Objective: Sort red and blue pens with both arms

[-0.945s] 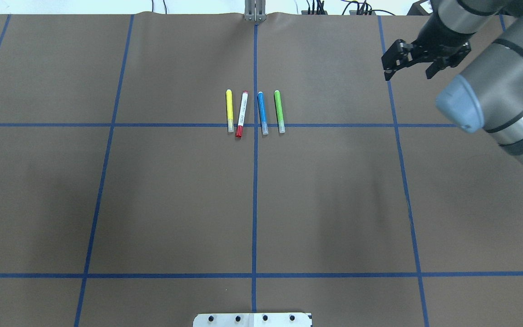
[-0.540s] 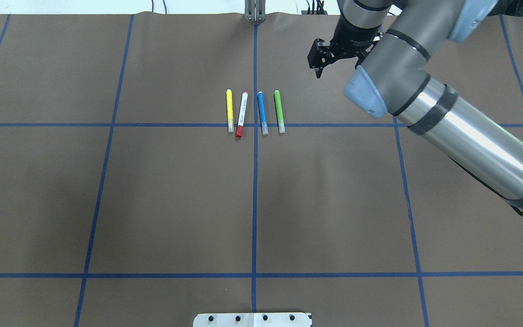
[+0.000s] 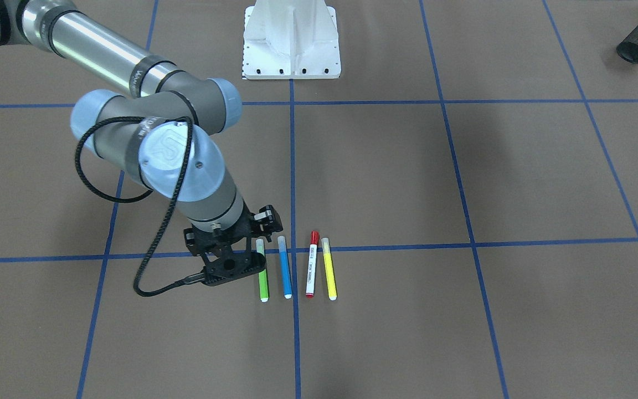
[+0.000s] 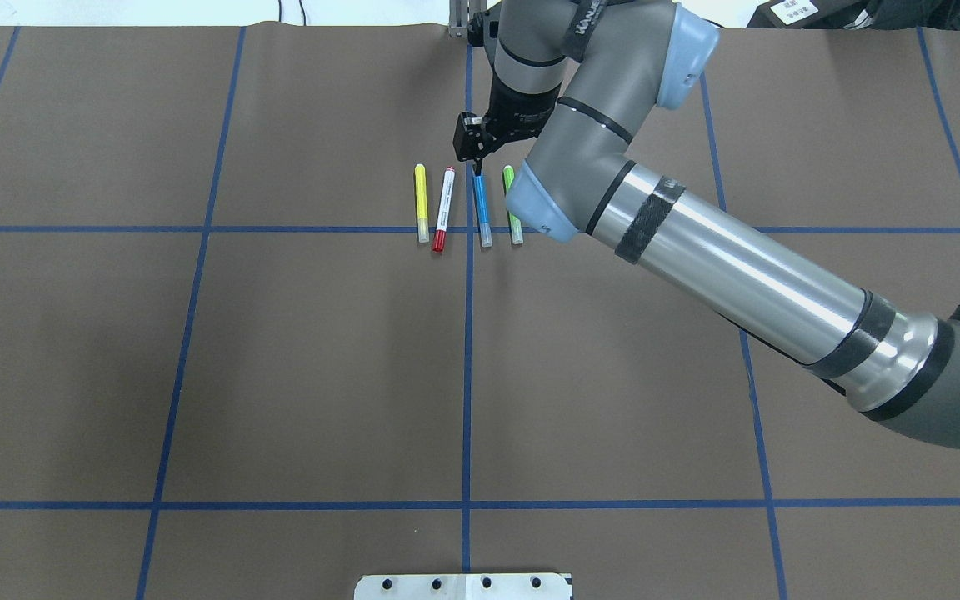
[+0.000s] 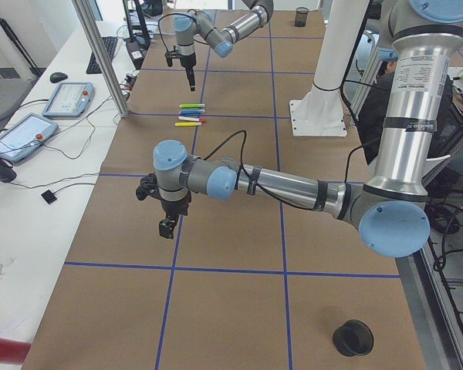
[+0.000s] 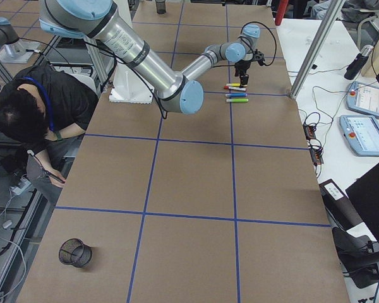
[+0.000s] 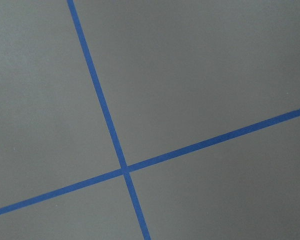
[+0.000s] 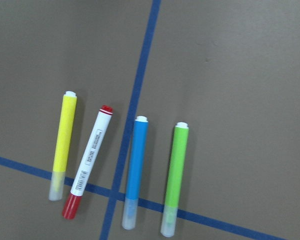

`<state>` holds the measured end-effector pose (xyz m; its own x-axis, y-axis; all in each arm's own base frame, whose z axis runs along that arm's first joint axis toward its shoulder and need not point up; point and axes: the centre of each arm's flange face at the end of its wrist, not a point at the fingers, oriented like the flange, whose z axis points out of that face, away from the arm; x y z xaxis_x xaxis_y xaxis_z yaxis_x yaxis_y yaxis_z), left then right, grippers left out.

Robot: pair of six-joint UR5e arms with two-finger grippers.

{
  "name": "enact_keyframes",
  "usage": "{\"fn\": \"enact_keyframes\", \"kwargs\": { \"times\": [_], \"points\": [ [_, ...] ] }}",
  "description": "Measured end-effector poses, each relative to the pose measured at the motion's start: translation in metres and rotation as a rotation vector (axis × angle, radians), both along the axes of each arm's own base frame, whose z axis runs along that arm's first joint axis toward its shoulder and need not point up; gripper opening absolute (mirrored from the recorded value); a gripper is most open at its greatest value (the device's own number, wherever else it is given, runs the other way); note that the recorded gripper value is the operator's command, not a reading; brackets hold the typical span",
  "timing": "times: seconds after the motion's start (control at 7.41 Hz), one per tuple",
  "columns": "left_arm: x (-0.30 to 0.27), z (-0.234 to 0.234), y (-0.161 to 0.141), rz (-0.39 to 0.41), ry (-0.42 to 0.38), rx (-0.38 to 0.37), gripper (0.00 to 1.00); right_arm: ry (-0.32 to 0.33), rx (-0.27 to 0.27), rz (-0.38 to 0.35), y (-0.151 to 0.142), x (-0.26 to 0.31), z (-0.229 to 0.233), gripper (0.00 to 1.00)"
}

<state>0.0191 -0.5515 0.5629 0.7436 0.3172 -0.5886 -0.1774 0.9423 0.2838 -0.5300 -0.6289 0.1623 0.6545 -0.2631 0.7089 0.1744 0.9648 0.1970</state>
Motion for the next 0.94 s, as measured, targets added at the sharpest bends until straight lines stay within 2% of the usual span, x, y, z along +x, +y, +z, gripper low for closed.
{"fn": "enact_keyframes", "kwargs": {
  "times": [0.27,0.67,0.94],
  "points": [
    [0.0,0.001,0.0,-0.001,0.0,-0.002,1.0,0.021,0.038,-0.012,0.016,-0.038,0.005,0.87],
    [-0.001,0.001,0.001,-0.001,0.0,-0.001,1.0,0.062,0.049,0.015,0.025,-0.072,0.032,0.67],
    [-0.001,0.002,0.001,0.0,0.001,-0.002,1.0,0.067,0.051,0.035,0.022,-0.083,0.048,0.47]
  ]
}}
